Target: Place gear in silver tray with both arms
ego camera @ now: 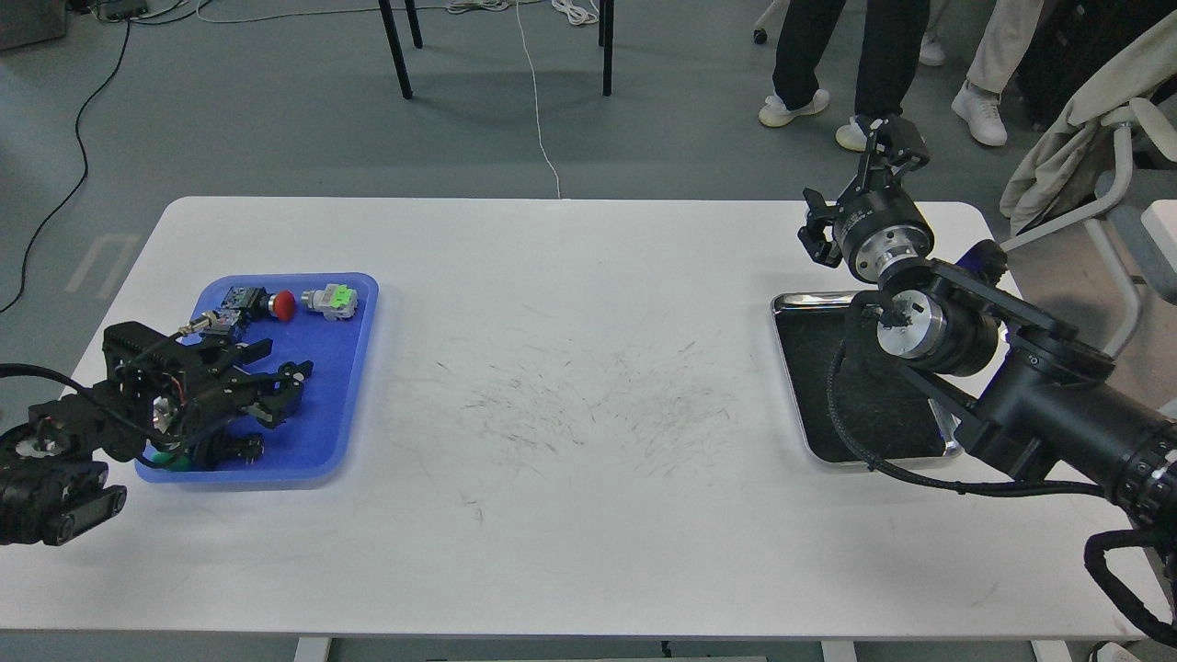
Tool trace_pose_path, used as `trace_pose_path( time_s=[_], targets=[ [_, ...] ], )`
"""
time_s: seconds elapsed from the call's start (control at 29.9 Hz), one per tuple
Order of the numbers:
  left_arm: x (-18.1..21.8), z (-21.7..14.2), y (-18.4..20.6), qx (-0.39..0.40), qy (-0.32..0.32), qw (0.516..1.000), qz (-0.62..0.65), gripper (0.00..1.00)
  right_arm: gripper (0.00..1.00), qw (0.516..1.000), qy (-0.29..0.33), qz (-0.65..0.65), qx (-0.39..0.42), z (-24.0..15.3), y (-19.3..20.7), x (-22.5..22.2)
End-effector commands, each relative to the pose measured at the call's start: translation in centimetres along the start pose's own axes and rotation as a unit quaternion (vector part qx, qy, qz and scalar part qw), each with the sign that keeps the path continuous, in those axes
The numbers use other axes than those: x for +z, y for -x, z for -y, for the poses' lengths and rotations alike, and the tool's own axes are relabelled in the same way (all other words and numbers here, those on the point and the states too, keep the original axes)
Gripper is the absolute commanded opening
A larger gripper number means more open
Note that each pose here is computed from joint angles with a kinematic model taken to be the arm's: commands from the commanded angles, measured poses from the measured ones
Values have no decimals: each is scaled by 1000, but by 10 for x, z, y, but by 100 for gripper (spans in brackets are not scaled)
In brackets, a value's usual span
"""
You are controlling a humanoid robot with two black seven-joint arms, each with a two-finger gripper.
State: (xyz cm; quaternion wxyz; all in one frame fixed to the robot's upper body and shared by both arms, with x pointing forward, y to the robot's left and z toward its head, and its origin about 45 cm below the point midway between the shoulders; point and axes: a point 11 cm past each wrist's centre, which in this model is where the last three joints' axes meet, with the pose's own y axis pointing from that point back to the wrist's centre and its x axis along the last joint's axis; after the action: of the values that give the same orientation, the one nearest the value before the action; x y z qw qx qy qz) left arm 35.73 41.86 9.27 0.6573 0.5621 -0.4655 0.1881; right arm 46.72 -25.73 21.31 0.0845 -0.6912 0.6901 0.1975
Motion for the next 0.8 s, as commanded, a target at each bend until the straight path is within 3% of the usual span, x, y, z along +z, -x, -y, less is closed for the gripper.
trace_pose_path(
  time_s=[0.0,0.47,0.77],
  targets=[
    [1,0,1,0,0,1000,-2,57,99,1000,-1,0,1,0,-1,-1],
    [-1,-3,5,-3,-3,1000,-5,57,99,1000,1,-1,0,0,1,1],
    [0,-3,8,-4,-3,1000,-9,40,99,1000,0,-2,1,0,-1,0]
  ],
)
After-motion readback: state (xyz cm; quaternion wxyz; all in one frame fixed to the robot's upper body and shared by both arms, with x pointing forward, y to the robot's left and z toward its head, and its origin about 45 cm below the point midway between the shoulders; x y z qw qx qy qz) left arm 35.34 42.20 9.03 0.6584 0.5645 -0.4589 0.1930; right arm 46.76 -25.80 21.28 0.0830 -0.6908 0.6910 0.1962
